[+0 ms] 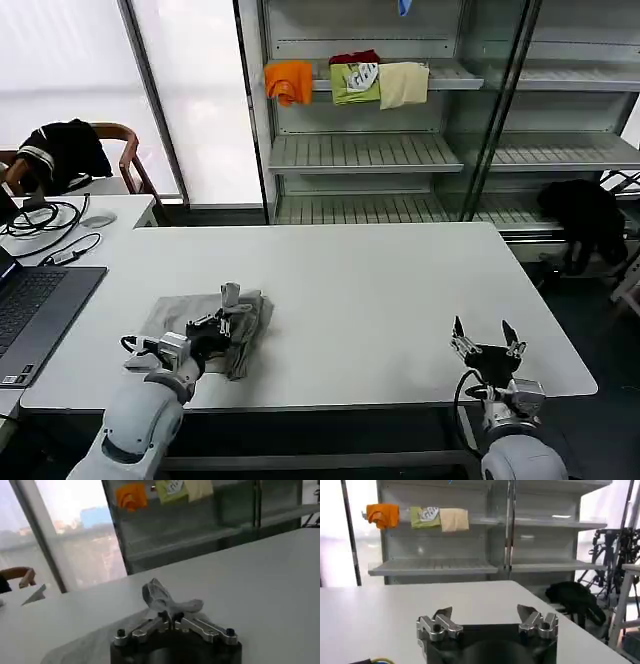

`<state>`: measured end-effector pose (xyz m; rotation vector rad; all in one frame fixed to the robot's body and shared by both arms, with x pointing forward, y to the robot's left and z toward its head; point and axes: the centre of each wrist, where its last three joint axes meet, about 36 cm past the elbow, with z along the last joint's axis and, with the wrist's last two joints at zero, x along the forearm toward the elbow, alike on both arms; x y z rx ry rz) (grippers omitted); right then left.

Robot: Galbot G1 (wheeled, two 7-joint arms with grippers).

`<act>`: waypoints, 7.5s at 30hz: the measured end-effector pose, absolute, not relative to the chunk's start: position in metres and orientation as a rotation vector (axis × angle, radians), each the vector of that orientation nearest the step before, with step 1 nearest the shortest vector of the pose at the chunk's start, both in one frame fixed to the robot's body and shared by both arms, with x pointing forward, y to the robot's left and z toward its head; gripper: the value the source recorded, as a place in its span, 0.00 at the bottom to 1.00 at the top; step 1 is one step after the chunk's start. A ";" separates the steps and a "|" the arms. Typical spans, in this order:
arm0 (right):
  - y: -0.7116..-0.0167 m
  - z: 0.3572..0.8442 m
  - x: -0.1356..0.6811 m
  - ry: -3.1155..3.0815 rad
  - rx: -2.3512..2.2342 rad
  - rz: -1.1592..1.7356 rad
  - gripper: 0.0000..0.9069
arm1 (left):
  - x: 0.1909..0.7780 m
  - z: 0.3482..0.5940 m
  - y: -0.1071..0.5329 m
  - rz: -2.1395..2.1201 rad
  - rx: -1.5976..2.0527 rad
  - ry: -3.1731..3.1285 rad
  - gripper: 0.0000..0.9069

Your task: Fold and organize the clothes.

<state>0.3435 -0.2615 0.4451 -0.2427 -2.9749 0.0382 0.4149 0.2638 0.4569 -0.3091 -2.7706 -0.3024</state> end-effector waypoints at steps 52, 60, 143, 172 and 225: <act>-0.240 0.445 0.365 -3.009 -0.072 0.065 1.00 | 0.416 0.466 0.361 0.197 -0.040 -2.827 1.00; -0.237 0.444 0.364 -3.005 -0.069 0.061 1.00 | 0.417 0.444 0.386 0.182 0.024 -2.787 1.00; -0.241 0.439 0.368 -3.002 -0.108 0.049 1.00 | 0.407 0.521 0.519 -0.367 0.244 -2.821 0.01; -0.234 0.420 0.373 -2.941 -0.177 0.069 1.00 | 0.443 0.464 0.205 -0.238 -0.484 -2.771 1.00; -0.053 0.470 0.449 -2.572 0.323 -0.597 0.99 | 0.399 0.499 0.287 -0.372 0.080 -2.889 1.00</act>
